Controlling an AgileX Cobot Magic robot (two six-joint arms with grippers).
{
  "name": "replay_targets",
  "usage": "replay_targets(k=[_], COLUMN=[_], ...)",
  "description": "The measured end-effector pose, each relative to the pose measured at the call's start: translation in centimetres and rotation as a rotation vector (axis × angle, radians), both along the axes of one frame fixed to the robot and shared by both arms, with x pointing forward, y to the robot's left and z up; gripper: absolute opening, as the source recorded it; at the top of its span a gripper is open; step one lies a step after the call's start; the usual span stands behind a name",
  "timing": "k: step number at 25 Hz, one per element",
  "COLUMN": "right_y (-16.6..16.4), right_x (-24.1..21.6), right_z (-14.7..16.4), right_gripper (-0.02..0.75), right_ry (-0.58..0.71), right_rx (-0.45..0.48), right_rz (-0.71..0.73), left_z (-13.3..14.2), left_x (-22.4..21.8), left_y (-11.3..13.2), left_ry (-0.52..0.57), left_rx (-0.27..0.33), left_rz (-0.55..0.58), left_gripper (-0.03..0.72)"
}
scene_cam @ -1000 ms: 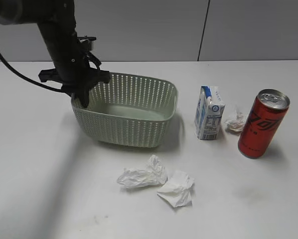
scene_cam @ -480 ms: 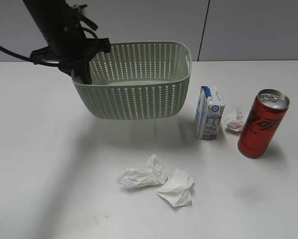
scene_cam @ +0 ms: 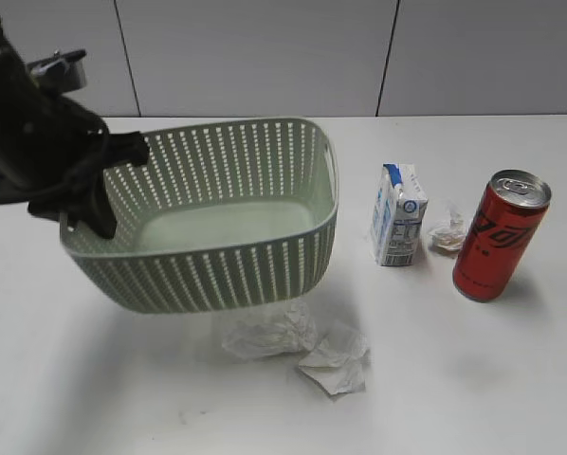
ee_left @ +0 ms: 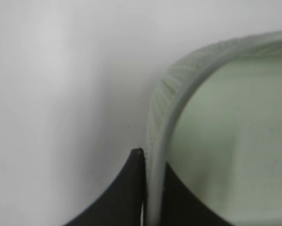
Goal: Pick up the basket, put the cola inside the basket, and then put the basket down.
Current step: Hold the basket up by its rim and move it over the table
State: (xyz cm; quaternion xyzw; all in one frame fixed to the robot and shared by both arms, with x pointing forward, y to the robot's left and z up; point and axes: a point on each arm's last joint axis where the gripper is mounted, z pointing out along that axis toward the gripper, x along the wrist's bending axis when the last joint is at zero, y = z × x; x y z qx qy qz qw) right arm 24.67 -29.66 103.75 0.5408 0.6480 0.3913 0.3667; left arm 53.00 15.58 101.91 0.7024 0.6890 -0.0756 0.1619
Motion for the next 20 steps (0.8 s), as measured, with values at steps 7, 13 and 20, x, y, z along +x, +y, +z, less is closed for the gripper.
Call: replay_targets(k=[7,13,20], right_y=[-0.2,0.2,1.1], right_x=[0.2,1.7,6.4], right_z=[0.0,1.9,6.8], right_gripper=[0.586,0.586,0.586], right_ry=[0.007,0.078,0.246], right_rx=[-0.021,0.000,0.069], right_rz=[-0.011,0.003,-0.004], left_z=[-2.5,-3.5,-5.3], left_x=[-5.4,-6.5,-6.3], left_y=[-0.4,-3.0,-2.7], left_ry=[0.034,-0.059,-0.033], left_rx=[0.015,-0.042,0.062], left_rz=[-0.048,0.034,-0.015], left_gripper=[0.000,0.000,0.000])
